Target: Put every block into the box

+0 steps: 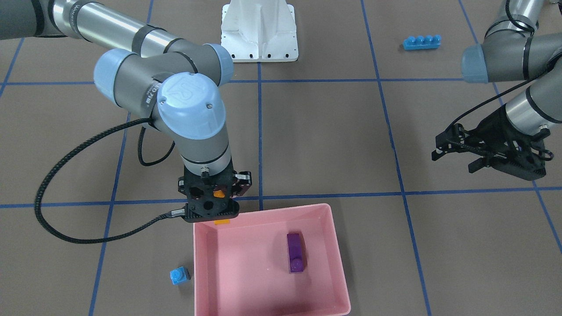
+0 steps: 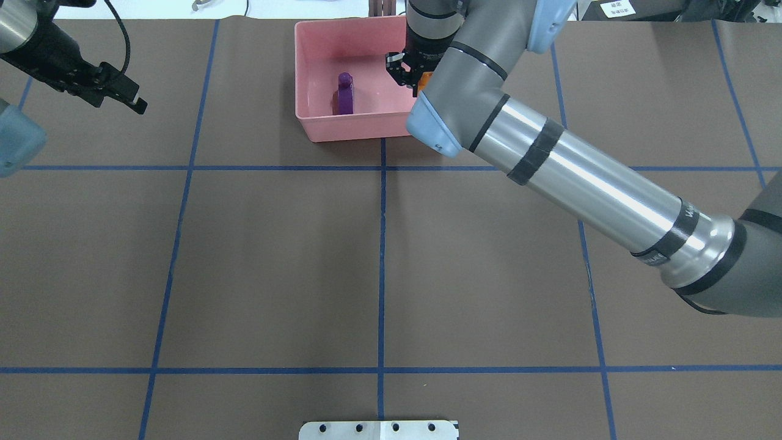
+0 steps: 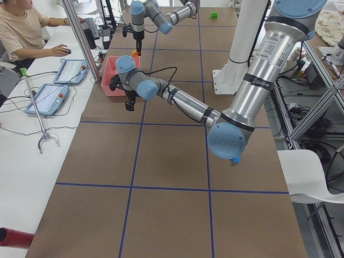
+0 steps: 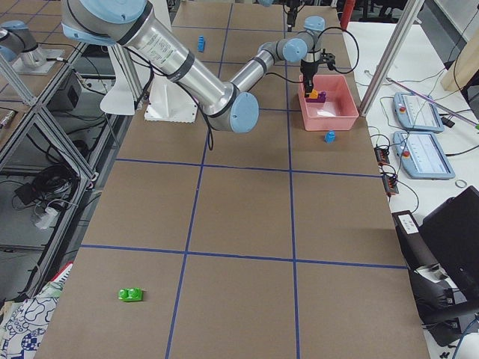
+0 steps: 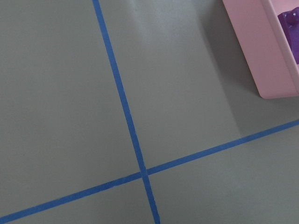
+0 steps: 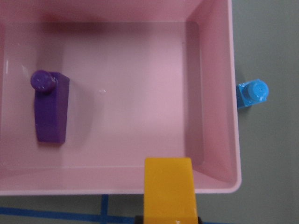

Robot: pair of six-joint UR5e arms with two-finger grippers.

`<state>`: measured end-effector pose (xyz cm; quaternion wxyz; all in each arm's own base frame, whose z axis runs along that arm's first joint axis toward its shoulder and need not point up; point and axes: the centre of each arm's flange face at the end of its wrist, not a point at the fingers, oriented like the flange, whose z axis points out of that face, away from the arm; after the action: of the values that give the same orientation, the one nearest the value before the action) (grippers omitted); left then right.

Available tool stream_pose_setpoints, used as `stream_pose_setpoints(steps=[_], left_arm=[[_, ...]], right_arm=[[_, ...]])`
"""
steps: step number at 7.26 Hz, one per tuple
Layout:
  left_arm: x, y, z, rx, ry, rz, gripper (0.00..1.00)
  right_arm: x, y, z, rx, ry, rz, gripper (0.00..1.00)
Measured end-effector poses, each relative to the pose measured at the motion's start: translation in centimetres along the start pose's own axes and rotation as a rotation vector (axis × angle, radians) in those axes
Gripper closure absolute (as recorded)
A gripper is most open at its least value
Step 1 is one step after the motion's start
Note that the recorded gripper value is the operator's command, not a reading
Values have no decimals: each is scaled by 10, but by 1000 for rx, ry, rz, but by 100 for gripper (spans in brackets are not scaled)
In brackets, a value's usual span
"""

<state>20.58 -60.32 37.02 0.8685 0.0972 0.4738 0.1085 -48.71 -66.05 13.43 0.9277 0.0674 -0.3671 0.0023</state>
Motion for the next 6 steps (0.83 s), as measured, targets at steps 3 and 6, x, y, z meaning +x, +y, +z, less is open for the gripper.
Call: stream_pose_setpoints(steps=[3,6], left_arm=[[1,0,-1,0,2,1,0],[2,3,-4,4,4,3,0]], right_arm=[[-42,-30,26,66,-18,8,12],[-56,-31,27,75,-29,57,1]])
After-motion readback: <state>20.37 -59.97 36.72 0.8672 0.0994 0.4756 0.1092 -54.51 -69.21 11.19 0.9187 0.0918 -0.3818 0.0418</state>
